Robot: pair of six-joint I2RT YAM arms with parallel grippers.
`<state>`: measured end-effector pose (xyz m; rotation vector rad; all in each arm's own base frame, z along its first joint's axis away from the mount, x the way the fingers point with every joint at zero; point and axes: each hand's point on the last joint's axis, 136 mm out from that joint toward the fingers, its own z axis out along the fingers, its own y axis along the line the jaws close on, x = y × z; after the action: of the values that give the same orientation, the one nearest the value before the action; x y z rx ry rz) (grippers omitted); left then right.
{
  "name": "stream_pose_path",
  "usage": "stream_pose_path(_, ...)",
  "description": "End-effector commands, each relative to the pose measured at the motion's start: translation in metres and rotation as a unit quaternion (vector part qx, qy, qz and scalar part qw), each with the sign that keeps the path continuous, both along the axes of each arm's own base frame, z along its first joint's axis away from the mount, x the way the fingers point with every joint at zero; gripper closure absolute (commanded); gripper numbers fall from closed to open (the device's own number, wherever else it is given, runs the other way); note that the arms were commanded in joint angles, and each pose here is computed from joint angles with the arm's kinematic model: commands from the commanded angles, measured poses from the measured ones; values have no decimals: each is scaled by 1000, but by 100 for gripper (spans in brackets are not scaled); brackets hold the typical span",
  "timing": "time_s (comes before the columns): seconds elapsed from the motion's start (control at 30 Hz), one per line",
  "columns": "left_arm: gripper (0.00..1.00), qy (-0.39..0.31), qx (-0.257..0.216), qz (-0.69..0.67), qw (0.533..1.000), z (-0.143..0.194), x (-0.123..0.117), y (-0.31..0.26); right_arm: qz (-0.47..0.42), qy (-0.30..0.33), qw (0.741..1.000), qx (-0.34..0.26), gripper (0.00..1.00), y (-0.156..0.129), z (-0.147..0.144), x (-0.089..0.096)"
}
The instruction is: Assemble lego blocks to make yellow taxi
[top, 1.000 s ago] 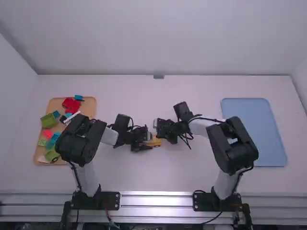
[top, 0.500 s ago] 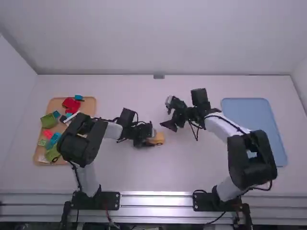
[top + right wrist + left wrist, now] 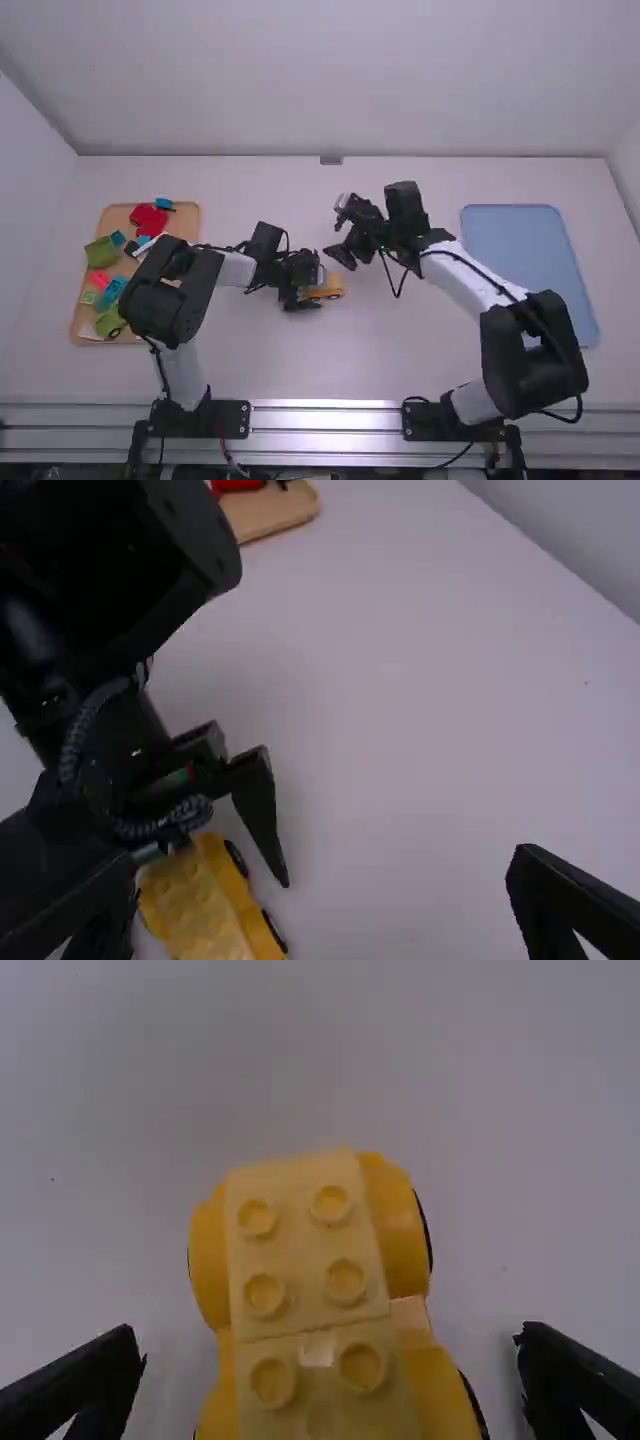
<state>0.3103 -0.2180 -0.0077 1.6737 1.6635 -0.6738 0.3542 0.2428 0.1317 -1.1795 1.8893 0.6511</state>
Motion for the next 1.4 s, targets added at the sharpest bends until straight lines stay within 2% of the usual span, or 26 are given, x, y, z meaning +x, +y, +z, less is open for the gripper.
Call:
stream_pose_path(0.0,1,6,-19,32,999,26,16,6,-59,-17,998,6,1,-11,24,15)
stream_pose_path(0.17,1,-7,-42,77,996,97,31,40,-89,-28,996,14,1,-26,38,24)
stream_pose_path(0.2,1,-6,-42,81,996,99,31,41,-90,-28,995,14,1,-27,38,24)
stream_pose_path(0.3,1,7,-49,160,986,136,40,71,-79,-37,996,33,1,-27,46,26)
stream_pose_path(0.43,1,51,-44,342,937,170,52,118,-41,-55,995,68,1,-15,62,22)
stream_pose_path(0.5,1,68,-49,443,893,189,51,141,-37,-69,994,78,1,-13,69,24)
stream_pose_path(0.53,1,71,-57,497,863,203,47,153,-29,-74,992,96,1,-10,78,24)
stream_pose_path(0.6,1,66,-67,536,839,217,41,161,-5,-79,990,116,1,-4,86,19)
stream_pose_path(0.73,1,48,-96,631,768,248,21,190,90,-80,978,170,1,3,113,-4)
stream_pose_path(0.77,1,44,-102,657,745,253,16,200,108,-75,975,181,1,4,118,-9)
stream_pose_path(0.8,1,41,-107,706,698,258,6,219,141,-69,968,195,1,5,125,-18)
stream_pose_path(0.93,1,43,-130,788,600,264,-20,249,185,-80,958,203,1,15,132,-26)
stream_pose_path(1.07,1,69,-133,810,567,260,-42,253,202,-83,954,205,1,27,137,-33)
stream_pose_path(1.17,1,90,-116,860,488,249,-71,273,198,-92,957,193,1,43,137,-35)
stream_pose_path(1.37,1,81,-79,917,383,246,-107,301,177,-108,963,171,1,59,134,-32)
